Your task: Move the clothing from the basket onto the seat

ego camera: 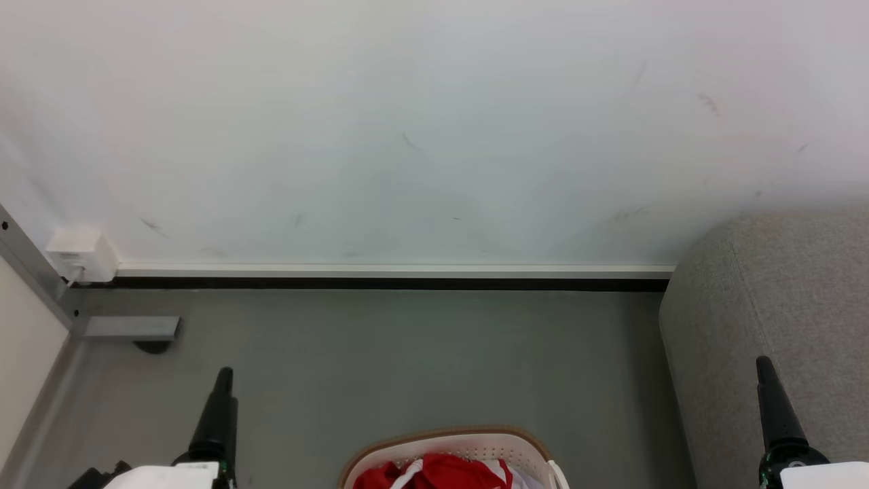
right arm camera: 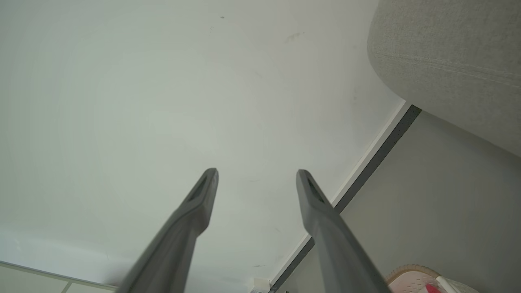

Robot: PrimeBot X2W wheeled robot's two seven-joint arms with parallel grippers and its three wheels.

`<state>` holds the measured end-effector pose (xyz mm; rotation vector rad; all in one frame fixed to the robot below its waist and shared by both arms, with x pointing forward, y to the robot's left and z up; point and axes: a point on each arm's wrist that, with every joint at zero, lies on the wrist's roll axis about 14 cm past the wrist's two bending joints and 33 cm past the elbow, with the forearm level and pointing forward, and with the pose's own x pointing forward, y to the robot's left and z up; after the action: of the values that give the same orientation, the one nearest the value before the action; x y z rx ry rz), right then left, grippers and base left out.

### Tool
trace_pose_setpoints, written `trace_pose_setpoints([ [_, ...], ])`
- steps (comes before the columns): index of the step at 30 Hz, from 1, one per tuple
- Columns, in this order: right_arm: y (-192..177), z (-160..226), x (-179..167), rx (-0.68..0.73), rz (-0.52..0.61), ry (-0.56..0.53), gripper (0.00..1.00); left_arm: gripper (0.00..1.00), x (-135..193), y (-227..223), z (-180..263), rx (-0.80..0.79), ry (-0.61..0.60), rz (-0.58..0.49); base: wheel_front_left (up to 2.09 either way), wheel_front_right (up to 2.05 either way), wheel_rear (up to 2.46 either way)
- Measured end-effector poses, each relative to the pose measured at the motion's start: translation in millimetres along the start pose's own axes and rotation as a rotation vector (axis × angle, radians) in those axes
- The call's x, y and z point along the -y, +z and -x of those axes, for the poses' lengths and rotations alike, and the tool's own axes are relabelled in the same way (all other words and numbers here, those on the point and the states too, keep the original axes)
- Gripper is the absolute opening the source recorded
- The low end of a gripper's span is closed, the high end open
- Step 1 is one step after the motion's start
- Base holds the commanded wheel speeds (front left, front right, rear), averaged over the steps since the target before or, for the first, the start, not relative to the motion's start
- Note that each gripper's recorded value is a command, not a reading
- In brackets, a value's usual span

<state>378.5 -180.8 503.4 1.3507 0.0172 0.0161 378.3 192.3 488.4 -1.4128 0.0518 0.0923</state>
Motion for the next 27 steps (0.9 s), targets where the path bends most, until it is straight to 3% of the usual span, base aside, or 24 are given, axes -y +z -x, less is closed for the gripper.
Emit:
trace_pose_setpoints([
  [5,-2,0,-5,-0.009,0.099,0.026,1.00,1.00,1,1,0,0.014,0.003,-0.074,0.00,0.00,0.00],
  [27,-13,3,-18,-0.023,0.618,0.128,1.00,1.00,6,-2,4,0.040,-0.003,-0.619,0.00,0.00,0.00],
])
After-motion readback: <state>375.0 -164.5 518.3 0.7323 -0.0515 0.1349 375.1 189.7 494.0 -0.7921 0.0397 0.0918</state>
